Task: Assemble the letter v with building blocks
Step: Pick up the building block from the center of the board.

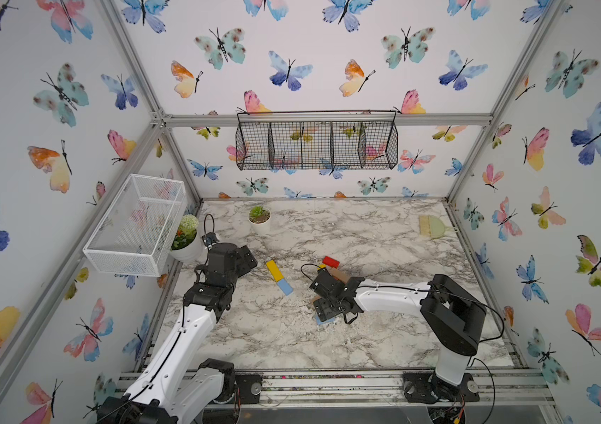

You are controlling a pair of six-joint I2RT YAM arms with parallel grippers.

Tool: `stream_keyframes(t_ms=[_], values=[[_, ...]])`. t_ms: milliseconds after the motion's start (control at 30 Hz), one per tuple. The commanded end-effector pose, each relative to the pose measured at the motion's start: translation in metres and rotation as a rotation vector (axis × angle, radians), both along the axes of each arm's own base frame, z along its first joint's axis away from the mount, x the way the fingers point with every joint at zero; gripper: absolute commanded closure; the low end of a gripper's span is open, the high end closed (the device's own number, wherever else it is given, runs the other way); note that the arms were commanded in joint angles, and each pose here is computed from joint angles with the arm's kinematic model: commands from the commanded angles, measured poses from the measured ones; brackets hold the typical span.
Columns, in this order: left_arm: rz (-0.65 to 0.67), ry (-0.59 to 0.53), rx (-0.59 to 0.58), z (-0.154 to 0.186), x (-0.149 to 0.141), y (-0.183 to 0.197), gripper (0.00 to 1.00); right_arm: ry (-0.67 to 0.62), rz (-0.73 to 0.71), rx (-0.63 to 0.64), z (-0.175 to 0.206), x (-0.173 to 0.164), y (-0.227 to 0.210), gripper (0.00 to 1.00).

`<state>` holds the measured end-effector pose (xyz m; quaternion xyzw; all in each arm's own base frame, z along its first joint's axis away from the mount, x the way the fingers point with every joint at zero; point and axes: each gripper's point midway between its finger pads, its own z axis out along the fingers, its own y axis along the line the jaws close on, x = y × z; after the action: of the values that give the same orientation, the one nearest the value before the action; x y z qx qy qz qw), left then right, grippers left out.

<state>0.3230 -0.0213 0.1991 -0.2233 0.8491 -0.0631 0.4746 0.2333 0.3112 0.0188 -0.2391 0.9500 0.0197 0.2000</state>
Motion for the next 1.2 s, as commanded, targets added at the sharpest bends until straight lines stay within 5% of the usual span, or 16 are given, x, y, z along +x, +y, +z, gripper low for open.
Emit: stream_keyframes(t_ms=[0, 233, 533, 1167], values=[[-0.005, 0.0, 0.003, -0.003, 0.0, 0.001, 0.02, 0.015, -0.005, -0.025, -0.01, 0.002, -0.004, 0.08], [-0.003, 0.001, 0.004, -0.002, 0.0, 0.001, 0.02, 0.019, 0.003, -0.025, -0.012, 0.004, -0.002, 0.1], [-0.002, 0.004, 0.005, -0.004, 0.0, 0.002, 0.02, 0.057, 0.016, -0.003, -0.013, -0.005, -0.002, 0.3], [0.0, -0.001, 0.004, -0.003, -0.001, 0.002, 0.02, 0.074, -0.007, 0.005, -0.011, -0.011, -0.009, 0.5]])
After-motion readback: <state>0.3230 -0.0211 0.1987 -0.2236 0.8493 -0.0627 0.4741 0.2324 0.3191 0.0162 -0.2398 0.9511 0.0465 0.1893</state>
